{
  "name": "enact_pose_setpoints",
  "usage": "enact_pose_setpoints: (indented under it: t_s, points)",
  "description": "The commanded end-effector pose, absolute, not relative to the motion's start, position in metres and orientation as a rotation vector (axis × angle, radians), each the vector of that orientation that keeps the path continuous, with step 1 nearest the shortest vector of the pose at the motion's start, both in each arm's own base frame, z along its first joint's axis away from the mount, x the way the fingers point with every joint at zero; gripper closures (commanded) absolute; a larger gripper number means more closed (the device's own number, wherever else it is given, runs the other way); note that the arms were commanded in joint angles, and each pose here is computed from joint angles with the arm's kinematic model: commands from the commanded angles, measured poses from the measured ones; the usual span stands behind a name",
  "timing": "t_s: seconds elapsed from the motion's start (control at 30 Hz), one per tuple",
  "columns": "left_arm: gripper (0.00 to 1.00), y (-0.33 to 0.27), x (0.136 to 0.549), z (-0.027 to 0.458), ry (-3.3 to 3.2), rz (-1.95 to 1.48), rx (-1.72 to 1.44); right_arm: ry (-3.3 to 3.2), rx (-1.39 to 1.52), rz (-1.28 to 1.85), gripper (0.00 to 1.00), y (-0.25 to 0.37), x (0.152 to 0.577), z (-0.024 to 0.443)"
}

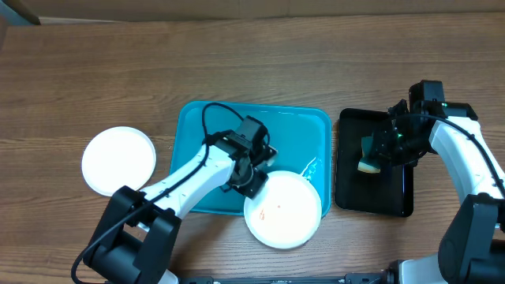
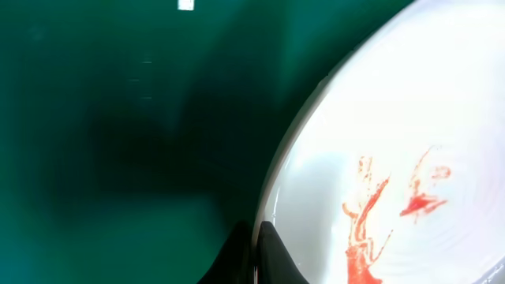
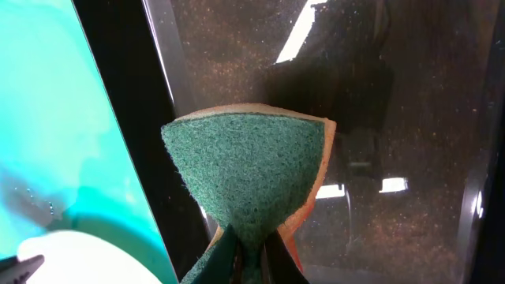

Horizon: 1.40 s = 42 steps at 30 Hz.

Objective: Clean dirty plates on tray and stack at the side
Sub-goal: 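Grip lower white plate and drag it up to tray center, then scrub the white plate with the sponge in the right gripper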

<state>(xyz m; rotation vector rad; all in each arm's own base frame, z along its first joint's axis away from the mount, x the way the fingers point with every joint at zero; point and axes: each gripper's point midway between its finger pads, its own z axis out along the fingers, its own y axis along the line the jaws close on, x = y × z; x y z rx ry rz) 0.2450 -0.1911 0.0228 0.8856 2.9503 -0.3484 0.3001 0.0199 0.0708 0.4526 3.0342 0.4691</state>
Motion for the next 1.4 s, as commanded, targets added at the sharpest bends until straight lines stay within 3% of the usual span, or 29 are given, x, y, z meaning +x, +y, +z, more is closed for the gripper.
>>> enact_pose_setpoints:
  t_s: [0.0, 0.23, 0.57, 0.87, 1.37]
  points:
    - [0.96, -0.173, 0.273, 0.036, 2.966, -0.317, 0.593, 3.018, 0.435, 0.482, 0.96, 0.021, 0.3, 0.075]
    - [0.96, -0.149, 0.305, 0.049, 2.986, -0.472, 0.088, 2.949, 0.163, 0.766, 0.96, 0.059, 0.307, 0.095]
    - [0.96, -0.154, 0.299, 0.046, 3.007, -0.457, 0.052, 2.847, -0.384, 0.79, 0.96, 0.163, 0.308, 0.111]
    - [0.96, -0.157, 0.298, 0.046, 3.015, -0.481, -0.022, 2.807, -0.465, 0.66, 0.96, 0.243, 0.298, 0.1]
    - [0.96, -0.162, 0.301, 0.048, 3.003, -0.531, -0.073, 2.882, -0.498, 0.676, 0.96, 0.306, 0.268, 0.056]
